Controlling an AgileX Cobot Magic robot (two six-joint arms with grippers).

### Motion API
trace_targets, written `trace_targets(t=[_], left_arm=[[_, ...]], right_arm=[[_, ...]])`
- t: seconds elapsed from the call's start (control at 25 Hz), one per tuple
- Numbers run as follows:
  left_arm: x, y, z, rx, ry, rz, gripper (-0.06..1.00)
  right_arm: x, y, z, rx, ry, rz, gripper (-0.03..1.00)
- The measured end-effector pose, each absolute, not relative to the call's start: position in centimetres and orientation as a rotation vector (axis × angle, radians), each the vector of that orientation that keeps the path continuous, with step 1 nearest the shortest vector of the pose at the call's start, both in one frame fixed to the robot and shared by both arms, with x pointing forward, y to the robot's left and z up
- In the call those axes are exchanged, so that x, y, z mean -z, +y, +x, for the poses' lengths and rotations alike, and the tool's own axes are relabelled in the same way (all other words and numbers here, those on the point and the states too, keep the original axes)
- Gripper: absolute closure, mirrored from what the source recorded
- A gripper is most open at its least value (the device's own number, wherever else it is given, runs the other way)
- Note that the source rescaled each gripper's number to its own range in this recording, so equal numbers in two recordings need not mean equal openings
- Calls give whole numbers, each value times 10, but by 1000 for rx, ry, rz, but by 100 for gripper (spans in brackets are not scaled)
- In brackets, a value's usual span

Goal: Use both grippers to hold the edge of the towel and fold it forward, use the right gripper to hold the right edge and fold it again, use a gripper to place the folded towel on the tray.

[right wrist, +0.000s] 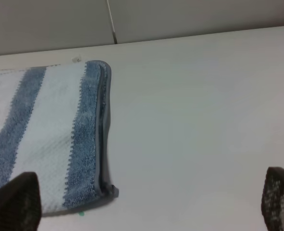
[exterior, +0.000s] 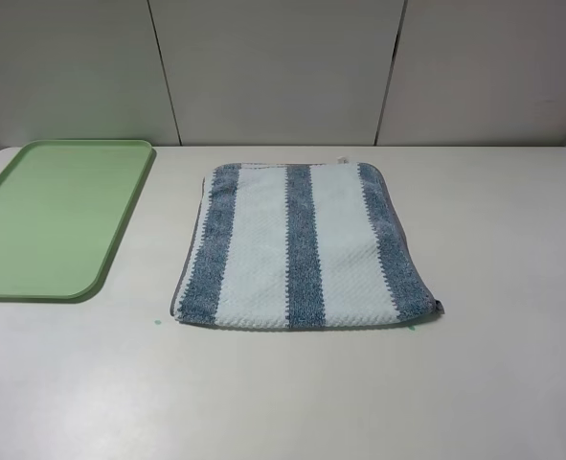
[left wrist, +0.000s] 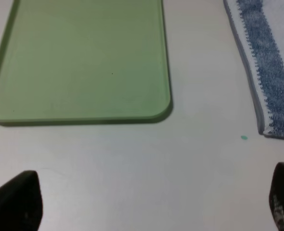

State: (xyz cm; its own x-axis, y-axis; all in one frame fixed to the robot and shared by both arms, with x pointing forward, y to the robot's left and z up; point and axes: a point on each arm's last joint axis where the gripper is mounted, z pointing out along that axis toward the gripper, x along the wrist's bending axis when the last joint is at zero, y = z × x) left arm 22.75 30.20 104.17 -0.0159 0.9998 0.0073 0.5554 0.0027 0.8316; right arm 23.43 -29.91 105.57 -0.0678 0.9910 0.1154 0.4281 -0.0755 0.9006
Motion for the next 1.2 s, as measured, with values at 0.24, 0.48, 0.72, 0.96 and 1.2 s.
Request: trace_targets(t=[0.24, 0.48, 0.72, 0.96, 1.2], left_arm=[[-1042, 302, 227, -885, 1642, 1622, 1], [-1042, 302, 227, -885, 1642, 1622, 1], [-1042, 302, 227, -885, 1642, 1622, 1], [-1042, 302, 227, -885, 1642, 1622, 1], [-1042, 302, 227, -884, 1642, 1622, 1]], right_arm=[[-1056, -299, 234, -1113, 1553, 1562, -3], [-1056, -299, 234, -1113, 1553, 1562, -3], [-1056, -299, 234, -1113, 1553, 1562, -3], [-1056, -299, 234, -1113, 1553, 1562, -3], [-1056, -298, 234, -1136, 1566, 1562, -3]])
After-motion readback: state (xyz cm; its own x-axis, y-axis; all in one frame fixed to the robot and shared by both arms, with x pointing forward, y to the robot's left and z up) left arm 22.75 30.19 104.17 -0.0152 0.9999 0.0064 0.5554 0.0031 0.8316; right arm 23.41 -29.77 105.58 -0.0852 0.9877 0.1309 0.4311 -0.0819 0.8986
